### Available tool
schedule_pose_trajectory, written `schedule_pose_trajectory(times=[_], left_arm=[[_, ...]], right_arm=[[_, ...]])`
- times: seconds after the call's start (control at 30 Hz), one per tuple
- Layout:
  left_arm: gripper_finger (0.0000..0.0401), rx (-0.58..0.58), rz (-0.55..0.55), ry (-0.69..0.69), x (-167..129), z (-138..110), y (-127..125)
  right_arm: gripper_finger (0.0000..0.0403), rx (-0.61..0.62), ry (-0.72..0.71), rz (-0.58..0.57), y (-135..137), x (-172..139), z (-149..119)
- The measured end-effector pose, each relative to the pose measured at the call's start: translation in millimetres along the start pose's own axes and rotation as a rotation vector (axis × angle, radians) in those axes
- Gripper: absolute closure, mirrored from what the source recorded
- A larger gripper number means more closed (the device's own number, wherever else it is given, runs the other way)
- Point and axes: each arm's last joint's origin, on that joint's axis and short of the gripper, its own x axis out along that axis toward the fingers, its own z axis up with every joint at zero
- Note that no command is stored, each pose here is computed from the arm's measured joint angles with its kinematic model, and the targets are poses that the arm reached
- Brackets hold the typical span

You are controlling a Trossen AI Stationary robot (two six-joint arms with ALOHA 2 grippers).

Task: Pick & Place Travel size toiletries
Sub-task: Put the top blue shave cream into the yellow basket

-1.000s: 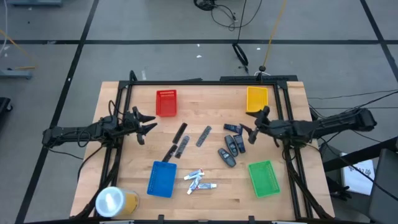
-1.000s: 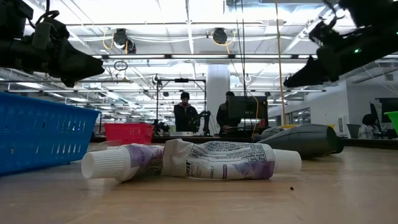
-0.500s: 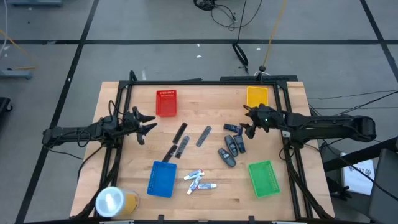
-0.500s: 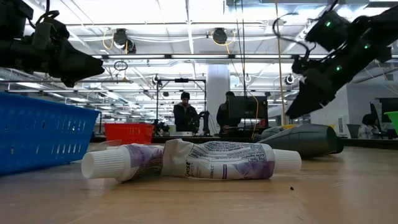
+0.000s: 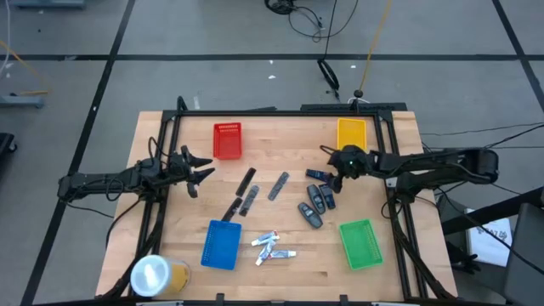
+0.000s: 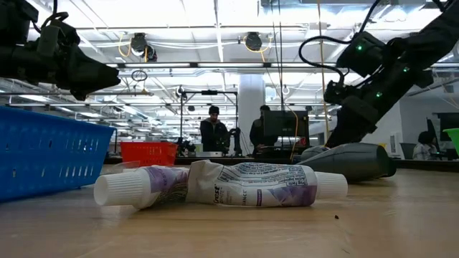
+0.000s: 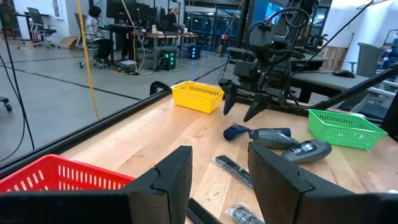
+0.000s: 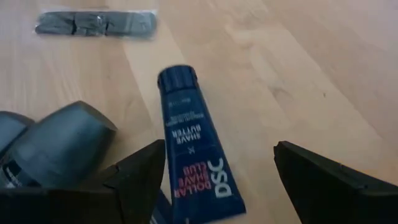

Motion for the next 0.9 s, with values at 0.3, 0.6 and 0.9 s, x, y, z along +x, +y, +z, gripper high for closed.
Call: schedule_pose_trajectory(times=[0.3, 0.6, 0.9], left_arm=[[0.0247, 0.000, 0.000, 0.000, 0, 0, 0], [0.0247, 0.000, 0.005, -0.002, 0, 0, 0], [0.0247, -0.001, 0.006, -0.003, 0, 0, 0]], right_arm=[[0.0078, -0.194, 0.035, 0.014, 16, 11, 16], [0.0079, -0.240, 0.166, -0.040, 15, 45, 9], [0.0122, -0.209, 0.201, -0.045, 14, 46, 2]])
